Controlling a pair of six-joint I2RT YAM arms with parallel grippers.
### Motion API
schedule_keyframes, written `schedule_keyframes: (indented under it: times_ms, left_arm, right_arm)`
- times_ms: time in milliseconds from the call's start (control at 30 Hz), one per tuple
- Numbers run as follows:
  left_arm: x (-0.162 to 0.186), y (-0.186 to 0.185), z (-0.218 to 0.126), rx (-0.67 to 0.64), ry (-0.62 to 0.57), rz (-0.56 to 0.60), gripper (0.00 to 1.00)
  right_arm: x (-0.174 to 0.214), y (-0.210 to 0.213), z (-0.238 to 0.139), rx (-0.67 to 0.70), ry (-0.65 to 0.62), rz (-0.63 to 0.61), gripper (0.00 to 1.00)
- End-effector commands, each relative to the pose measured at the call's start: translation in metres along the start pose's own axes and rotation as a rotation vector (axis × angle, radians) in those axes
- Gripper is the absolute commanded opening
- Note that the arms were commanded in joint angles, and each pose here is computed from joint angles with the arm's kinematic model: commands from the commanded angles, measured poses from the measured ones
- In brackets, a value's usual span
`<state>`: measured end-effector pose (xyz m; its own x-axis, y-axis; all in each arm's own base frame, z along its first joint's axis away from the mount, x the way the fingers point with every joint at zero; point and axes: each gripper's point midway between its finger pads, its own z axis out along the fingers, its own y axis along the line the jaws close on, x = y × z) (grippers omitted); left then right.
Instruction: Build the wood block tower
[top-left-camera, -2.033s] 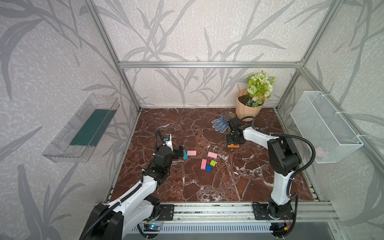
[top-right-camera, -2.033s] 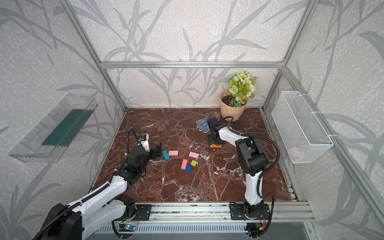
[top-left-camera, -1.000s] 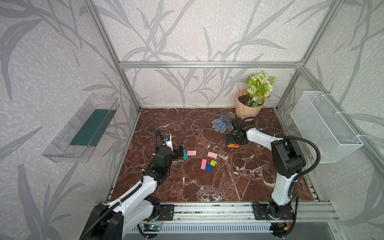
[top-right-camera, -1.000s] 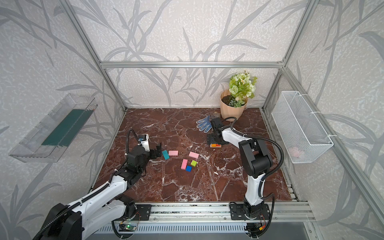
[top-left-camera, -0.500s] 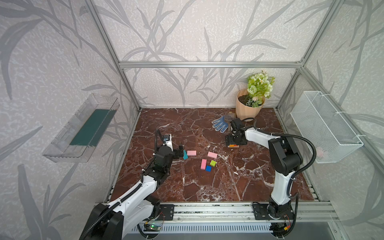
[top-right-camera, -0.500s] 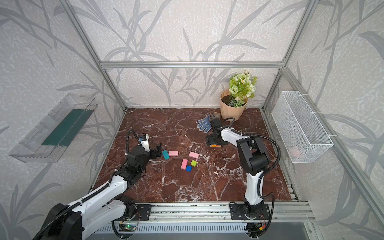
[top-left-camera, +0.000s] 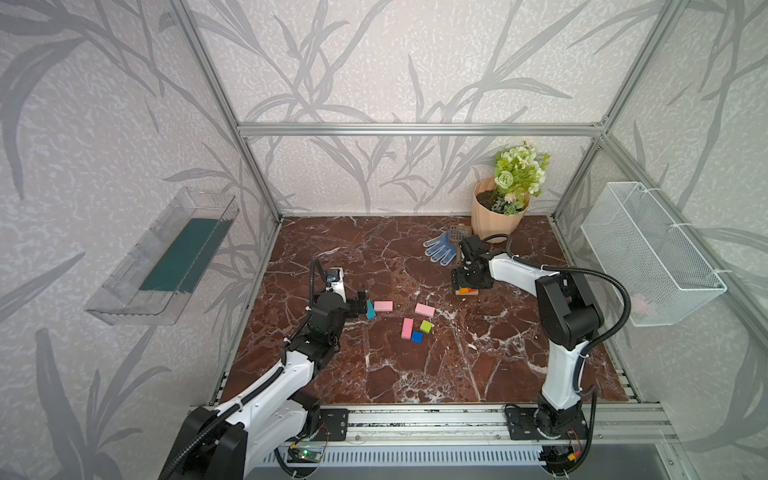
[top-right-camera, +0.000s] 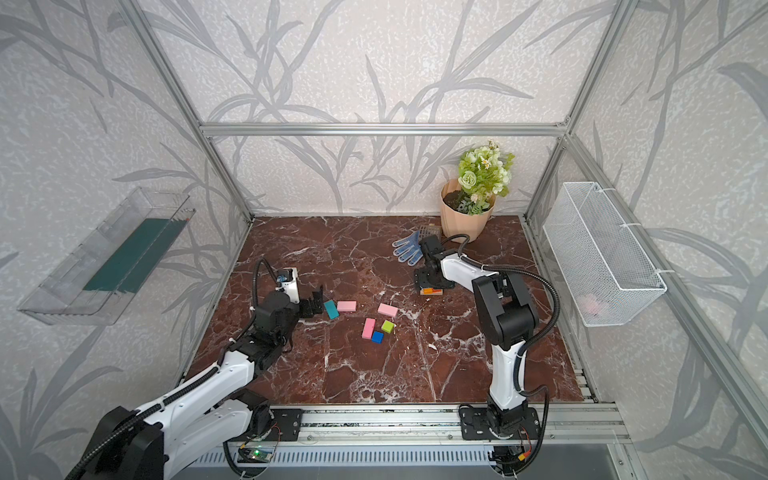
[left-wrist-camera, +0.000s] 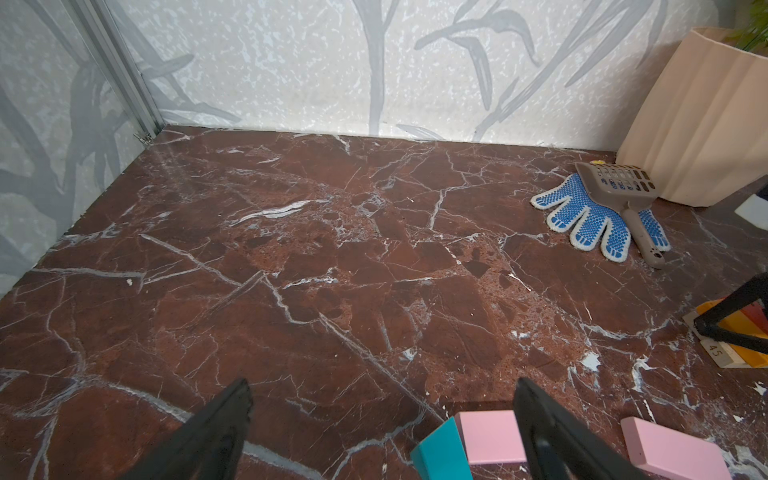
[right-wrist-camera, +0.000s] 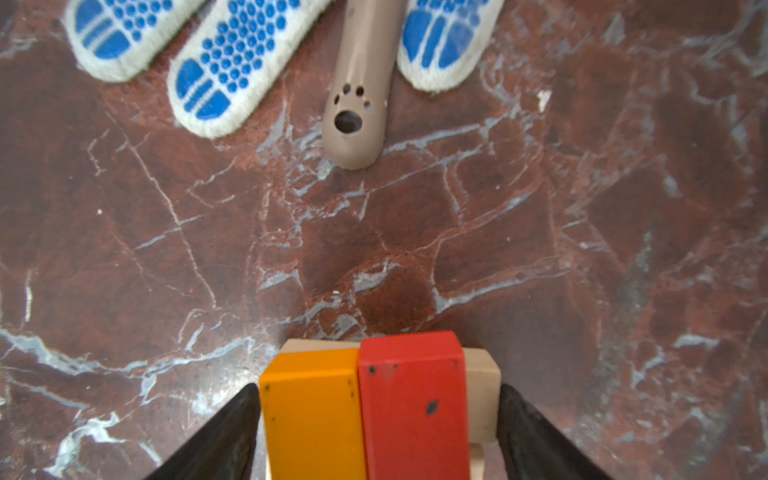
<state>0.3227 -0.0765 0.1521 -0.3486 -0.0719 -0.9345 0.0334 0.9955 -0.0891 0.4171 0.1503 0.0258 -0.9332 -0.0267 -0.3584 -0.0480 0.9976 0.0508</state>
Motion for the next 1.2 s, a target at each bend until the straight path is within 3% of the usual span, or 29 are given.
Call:
schedule_keyframes:
  times_ms: [0, 833, 1167]
  left_arm:
    - [-0.0005, -0.0007, -0.0003, 0.001, -0.01, 0.013, 0.99]
    - [0.0, -0.0011, 0.0004, 0.002, -0.007, 0.015, 0.99]
    - [-0.0001, -0.0012, 0.0004, 0.002, -0.007, 0.015, 0.99]
  right_arm:
    - [0.0018, -0.0027, 0.0022, 0.012, 0.02, 0.004, 0.87]
    - [0.0057, 0.0004, 0.0013, -0.006, 0.024, -0.006, 0.81]
    - [0.0031, 0.0034, -0.0021, -0.02, 0.009, -0.012, 0.86]
